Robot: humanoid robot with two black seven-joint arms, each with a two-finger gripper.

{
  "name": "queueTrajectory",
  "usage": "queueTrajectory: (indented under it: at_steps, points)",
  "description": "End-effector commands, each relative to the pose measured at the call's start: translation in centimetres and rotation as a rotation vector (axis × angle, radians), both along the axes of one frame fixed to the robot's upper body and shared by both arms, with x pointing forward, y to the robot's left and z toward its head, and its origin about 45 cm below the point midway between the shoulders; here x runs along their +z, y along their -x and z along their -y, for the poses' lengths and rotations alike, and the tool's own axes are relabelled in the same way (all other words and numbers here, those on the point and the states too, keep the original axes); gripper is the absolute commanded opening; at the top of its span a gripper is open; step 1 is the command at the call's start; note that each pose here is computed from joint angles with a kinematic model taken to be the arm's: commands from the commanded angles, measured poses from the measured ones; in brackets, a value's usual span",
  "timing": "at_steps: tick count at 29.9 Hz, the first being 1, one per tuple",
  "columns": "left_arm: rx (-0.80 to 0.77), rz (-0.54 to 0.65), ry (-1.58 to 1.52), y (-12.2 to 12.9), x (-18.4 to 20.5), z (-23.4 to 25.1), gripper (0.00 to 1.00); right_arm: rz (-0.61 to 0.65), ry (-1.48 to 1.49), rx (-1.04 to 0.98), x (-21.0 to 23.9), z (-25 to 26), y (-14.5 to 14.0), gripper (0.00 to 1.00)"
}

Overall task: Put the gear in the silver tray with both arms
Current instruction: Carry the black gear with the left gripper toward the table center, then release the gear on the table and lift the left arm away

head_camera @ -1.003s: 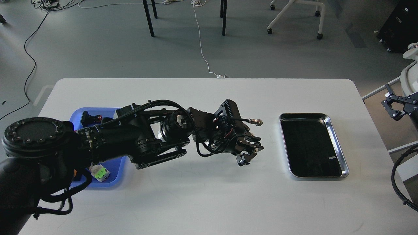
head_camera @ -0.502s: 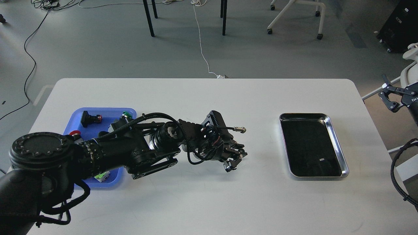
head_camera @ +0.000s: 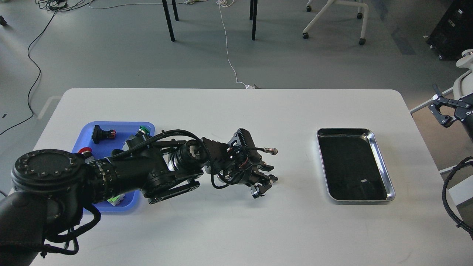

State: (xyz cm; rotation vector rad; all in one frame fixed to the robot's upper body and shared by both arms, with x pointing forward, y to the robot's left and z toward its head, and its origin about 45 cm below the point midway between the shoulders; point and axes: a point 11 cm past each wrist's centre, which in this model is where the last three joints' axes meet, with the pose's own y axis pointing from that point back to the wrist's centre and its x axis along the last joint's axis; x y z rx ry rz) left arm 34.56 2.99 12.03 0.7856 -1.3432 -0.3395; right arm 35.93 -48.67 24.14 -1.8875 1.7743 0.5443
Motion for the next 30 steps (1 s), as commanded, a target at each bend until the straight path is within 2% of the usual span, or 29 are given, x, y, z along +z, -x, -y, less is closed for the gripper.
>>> queueTrajectory:
  at_steps: [1,3,4,7,8,11,16,19,21,24,30]
  points:
    - [0.008,-0.007,0.034,-0.2,0.6,0.4,0.47,0.009,0.004,0.002,0.5,0.0,-0.3,0.99]
    - [0.050,-0.022,0.113,-0.9,2.0,1.1,0.52,0.019,0.011,0.002,1.0,0.1,-0.5,0.99]
    - [0.103,-0.052,0.189,-1.5,3.2,1.6,0.60,0.027,0.015,0.004,1.4,0.1,-0.8,0.99]
    - [0.312,-0.235,0.497,-3.7,7.9,2.9,0.93,0.049,0.119,0.028,3.9,0.8,-1.1,0.99]
    - [0.372,-0.304,0.596,-4.4,9.3,3.1,0.96,0.054,0.162,0.039,4.6,0.9,-1.3,0.99]
    - [0.513,-0.520,0.825,-6.0,12.7,3.1,0.98,0.090,0.266,0.087,6.8,0.1,-2.3,0.99]
    - [0.723,-0.668,1.092,-10.7,17.6,-2.2,0.98,0.135,0.370,0.133,10.1,-0.9,-3.8,0.99]
    - [0.850,-0.729,1.260,-13.0,19.4,-7.1,0.98,0.126,0.456,0.182,11.8,-1.7,-4.8,0.99]
    - [0.939,-0.796,1.476,-14.8,22.0,-11.8,0.98,0.122,0.546,0.269,13.3,-4.4,-6.5,0.99]
    - [1.038,-0.833,1.662,-16.0,22.8,-17.2,0.98,0.113,0.667,0.360,15.0,-7.2,-8.0,0.99]
    - [1.172,-0.820,1.834,-15.9,21.7,-25.2,0.98,0.112,0.942,0.572,16.2,-14.1,-10.0,0.99]
